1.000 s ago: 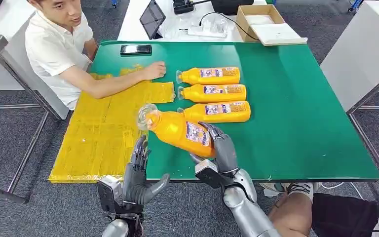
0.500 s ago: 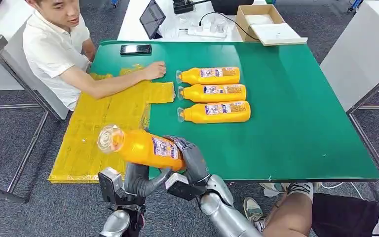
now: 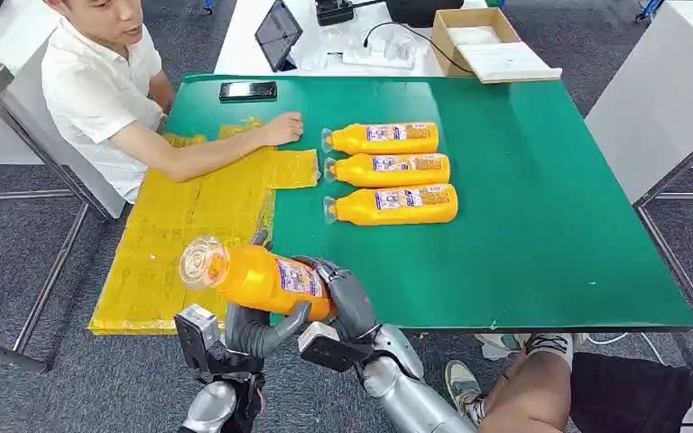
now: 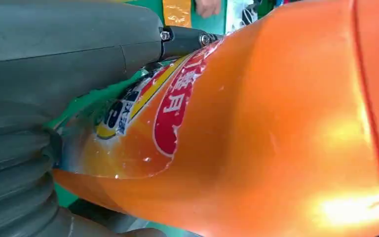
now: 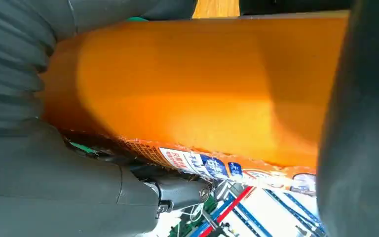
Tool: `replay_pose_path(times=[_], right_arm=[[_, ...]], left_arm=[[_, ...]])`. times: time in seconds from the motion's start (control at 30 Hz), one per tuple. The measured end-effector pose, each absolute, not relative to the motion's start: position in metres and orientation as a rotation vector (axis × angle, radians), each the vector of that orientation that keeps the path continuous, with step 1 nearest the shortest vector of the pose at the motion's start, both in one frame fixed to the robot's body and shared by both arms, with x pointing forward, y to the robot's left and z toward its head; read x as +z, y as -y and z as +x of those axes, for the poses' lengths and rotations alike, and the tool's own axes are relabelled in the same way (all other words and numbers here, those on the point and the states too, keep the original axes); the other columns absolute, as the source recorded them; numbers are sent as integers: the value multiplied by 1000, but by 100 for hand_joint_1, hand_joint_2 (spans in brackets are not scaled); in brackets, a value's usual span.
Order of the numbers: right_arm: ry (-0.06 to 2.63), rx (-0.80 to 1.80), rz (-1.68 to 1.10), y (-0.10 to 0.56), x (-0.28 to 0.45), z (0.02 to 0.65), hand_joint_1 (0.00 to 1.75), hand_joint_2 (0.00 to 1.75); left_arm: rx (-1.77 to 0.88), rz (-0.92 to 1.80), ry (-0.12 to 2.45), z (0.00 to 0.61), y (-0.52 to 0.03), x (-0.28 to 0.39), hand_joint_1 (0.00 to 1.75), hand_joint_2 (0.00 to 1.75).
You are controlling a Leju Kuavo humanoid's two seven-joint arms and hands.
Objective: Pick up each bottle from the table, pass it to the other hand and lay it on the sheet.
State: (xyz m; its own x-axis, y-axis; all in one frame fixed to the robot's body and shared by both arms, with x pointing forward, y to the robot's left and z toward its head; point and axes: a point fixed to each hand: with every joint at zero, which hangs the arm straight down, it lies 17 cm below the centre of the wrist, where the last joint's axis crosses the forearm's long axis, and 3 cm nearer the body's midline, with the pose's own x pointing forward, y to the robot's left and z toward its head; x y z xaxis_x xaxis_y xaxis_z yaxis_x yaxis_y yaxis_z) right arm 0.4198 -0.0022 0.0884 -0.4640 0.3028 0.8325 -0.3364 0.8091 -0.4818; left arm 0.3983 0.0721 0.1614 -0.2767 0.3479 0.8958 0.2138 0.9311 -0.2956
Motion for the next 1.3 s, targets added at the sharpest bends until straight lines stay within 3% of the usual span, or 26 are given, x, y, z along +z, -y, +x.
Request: replay_pose_path(times=[0.17,0.2,0.23,0.7,0.73,0.77,0.8,0.93,0.97,1.17,1.3], right_arm=[[1902,757,76,-13,86,412,175,175],[1899,762,84,-16,86,411,175,175],[1897,767,90,-19,85,410,175,175],[1888,763,121,-24,82,406,171,175],[1887,761,122,-24,82,405,148,175],[1886,761,122,-23,81,405,101,175],[1885,760,124,-23,81,405,7,175],[1881,748,132,-22,78,403,0,175],[1882,745,132,-21,79,403,0,0],[1910,723,112,-12,87,406,0,0],[1978,710,61,-3,99,402,0,0]], left_arm=[[168,-428,1884,400,-76,166,0,175],[173,-429,1887,400,-77,167,168,175],[176,-429,1890,401,-78,168,175,175],[169,-557,1832,405,-70,162,175,175],[172,-566,1825,404,-70,161,175,175],[178,-583,1813,404,-69,160,175,175],[184,-594,1805,405,-70,159,175,175],[188,-644,1775,405,-69,156,175,175],[185,-651,1773,405,-69,155,175,175],[172,-629,1773,411,-74,153,175,175],[83,-327,1840,423,-94,144,175,175]])
